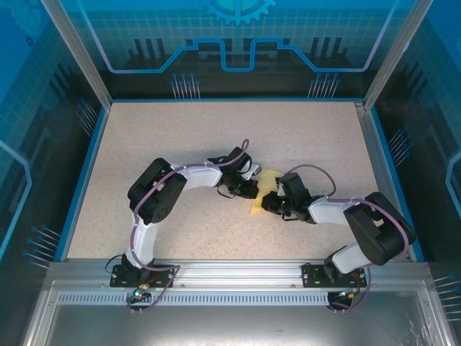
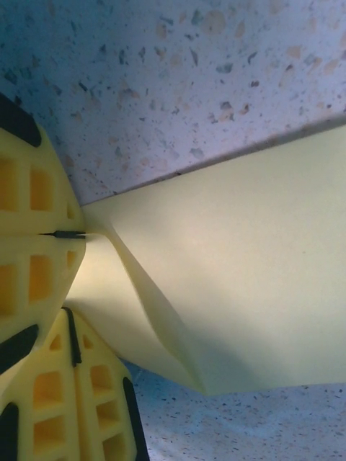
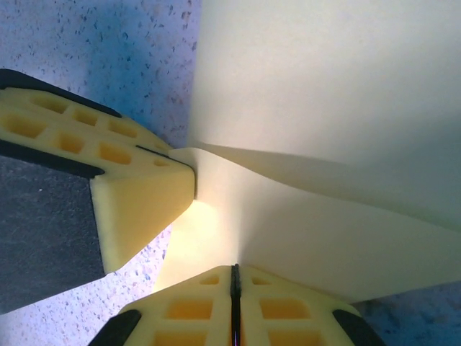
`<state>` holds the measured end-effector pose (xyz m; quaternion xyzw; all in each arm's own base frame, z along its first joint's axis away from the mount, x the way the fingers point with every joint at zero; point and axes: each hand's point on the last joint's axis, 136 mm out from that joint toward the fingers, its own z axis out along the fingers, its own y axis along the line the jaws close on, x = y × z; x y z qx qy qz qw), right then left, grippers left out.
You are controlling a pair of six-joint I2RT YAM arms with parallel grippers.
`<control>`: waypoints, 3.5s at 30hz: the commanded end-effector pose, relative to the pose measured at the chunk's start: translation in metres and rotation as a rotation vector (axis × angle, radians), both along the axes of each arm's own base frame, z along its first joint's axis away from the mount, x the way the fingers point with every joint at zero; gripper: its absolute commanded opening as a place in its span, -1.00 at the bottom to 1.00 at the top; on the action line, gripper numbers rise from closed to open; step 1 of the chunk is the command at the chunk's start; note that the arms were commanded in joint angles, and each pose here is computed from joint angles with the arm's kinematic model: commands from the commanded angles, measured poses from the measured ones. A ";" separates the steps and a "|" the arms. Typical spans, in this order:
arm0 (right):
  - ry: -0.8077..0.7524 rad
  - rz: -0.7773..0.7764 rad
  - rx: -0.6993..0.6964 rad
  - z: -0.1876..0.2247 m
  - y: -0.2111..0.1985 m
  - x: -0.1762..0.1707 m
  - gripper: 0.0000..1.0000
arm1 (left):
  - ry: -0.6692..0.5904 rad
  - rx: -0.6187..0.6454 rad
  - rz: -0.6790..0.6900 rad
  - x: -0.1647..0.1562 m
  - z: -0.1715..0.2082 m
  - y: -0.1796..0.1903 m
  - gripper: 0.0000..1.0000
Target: Fold a paper plane with a square sheet of paper (pick it up from the middle)
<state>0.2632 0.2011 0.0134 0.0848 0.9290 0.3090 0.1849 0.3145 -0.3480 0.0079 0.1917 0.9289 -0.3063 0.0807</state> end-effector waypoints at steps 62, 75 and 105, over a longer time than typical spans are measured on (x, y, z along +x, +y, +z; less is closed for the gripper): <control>0.068 -0.108 0.021 0.015 -0.051 0.030 -0.28 | -0.062 0.197 0.018 -0.007 0.034 0.036 -0.24; 0.100 -0.090 0.062 0.011 -0.042 0.026 -0.21 | -0.057 0.194 -0.033 -0.016 0.033 0.026 -0.47; 0.100 -0.103 0.071 0.013 -0.039 0.016 -0.08 | -0.023 0.077 -0.046 -0.028 0.048 0.007 -0.69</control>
